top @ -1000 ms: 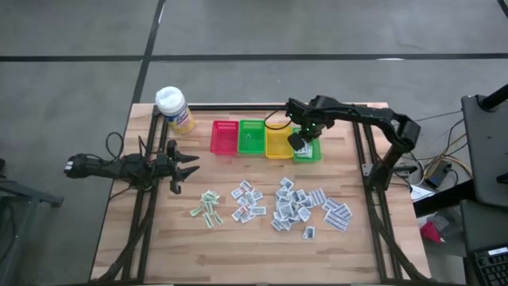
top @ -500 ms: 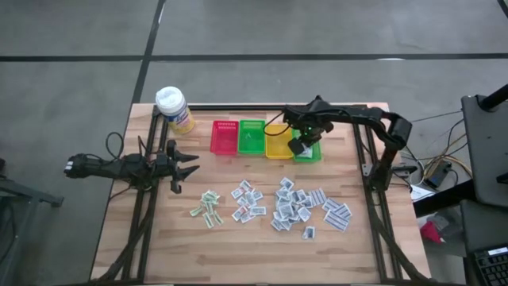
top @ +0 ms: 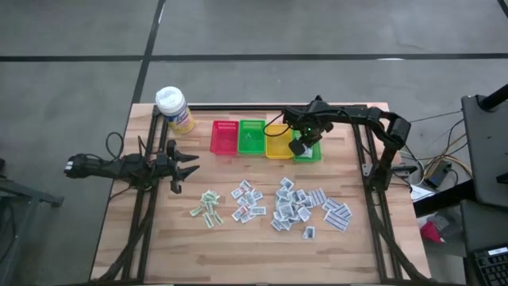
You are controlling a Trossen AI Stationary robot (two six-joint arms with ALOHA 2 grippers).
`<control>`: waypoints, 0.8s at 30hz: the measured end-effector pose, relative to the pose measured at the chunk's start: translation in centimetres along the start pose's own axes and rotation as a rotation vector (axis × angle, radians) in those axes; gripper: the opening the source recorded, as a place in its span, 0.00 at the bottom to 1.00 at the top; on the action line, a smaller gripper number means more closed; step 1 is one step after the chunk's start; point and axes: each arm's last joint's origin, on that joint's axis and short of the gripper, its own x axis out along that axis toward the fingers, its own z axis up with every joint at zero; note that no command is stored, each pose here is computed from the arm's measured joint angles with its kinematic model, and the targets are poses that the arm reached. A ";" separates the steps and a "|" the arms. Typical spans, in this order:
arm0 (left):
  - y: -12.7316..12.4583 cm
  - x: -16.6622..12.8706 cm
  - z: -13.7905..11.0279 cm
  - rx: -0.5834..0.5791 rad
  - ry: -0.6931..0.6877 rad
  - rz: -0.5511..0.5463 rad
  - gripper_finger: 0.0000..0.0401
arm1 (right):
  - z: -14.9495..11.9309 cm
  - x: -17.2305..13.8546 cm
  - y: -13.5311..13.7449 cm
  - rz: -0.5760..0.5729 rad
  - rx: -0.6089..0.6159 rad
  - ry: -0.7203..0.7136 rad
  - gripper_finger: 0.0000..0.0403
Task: Pick & Place First Aid Supplies
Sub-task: Put the blue bandage into the right green bin
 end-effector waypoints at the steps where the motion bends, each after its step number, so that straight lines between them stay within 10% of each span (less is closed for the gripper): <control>1: 0.0 0.0 0.0 0.000 0.000 0.000 0.39 | 0.0 0.0 0.0 0.000 0.000 0.000 0.04; 13: 0.0 0.0 0.0 0.000 0.000 -0.001 0.39 | -0.1 0.0 -0.1 -0.011 0.003 0.003 0.28; 24: 0.0 0.0 -0.1 0.003 0.007 -0.002 0.39 | -3.4 -5.1 1.6 0.078 0.057 -0.007 0.27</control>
